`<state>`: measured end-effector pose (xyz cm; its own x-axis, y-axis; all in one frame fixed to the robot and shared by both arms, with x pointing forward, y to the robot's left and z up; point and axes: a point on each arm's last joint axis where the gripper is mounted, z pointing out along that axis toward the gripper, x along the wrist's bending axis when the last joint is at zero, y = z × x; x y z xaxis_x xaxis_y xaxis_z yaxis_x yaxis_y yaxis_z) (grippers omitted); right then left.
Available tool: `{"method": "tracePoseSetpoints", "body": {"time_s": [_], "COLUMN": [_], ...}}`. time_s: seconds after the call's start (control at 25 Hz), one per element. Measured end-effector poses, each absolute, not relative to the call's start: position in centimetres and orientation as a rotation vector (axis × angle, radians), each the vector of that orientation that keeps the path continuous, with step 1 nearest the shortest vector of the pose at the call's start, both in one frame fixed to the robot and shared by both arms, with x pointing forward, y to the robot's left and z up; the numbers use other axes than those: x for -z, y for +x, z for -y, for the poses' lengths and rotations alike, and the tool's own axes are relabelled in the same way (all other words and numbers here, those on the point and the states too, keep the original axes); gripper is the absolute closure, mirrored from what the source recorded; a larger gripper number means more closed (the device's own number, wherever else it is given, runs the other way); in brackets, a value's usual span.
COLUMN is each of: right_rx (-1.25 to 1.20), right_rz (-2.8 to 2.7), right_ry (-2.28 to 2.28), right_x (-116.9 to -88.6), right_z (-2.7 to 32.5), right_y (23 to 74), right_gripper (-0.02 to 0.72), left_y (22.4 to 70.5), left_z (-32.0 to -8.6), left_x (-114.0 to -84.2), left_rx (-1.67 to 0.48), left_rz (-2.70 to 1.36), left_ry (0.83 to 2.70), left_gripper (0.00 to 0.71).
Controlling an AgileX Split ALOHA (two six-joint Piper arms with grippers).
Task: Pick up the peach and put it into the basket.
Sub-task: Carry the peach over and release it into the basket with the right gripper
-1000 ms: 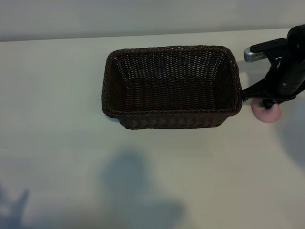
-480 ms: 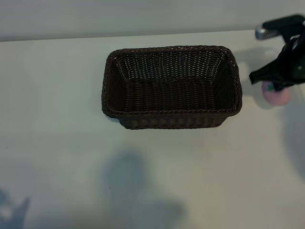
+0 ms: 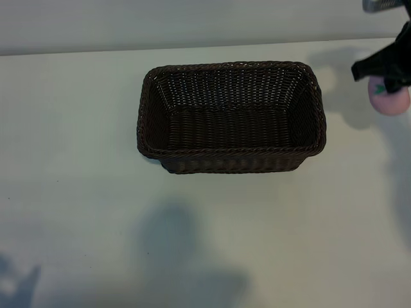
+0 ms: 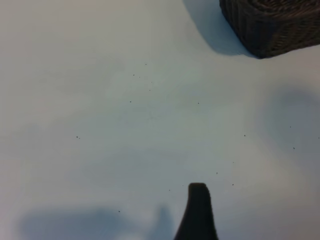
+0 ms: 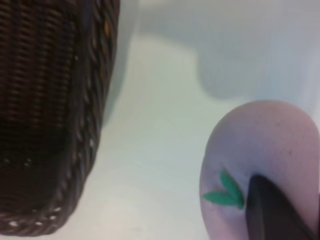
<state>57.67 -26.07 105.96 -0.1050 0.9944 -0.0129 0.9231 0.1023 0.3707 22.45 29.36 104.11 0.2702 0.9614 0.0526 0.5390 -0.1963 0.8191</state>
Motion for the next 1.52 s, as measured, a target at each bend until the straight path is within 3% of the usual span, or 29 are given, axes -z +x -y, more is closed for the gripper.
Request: {"method": "tracePoseSetpoints", "body": {"time_s": [0.4, 0.72, 1.04, 1.32, 1.52], "right_rx": [-0.537, -0.563, -0.515, -0.463, -0.441], "right_rz": [-2.217, -2.378, -2.467, -2.514, -2.536], "right_ry": [1.863, 1.752, 1.731, 1.719, 1.743], "right_x": [-109.1, -108.2, -104.6, -99.2, -97.2], "right_z": [22.1, 16.8, 13.3, 12.2, 11.9], "right_y": [57.4, 57.6, 60.6, 63.0, 63.5], "right_gripper": [0.654, 0.654, 0.654, 0.654, 0.624], "left_y": [22.4, 22.4, 22.4, 22.4, 22.4], "left_z": [-29.4, -29.4, -29.4, -29.4, -29.4], "left_x": [-104.1, -104.1, -104.1, -104.1, -104.1], "left_rx": [-0.772, -0.772, -0.771, -0.771, -0.771], "left_rz": [-1.356, -1.356, -1.356, -1.356, -1.356], "left_ry": [1.848, 1.848, 1.848, 1.848, 1.848], "left_gripper": [0.116, 0.117, 0.117, 0.117, 0.117]}}
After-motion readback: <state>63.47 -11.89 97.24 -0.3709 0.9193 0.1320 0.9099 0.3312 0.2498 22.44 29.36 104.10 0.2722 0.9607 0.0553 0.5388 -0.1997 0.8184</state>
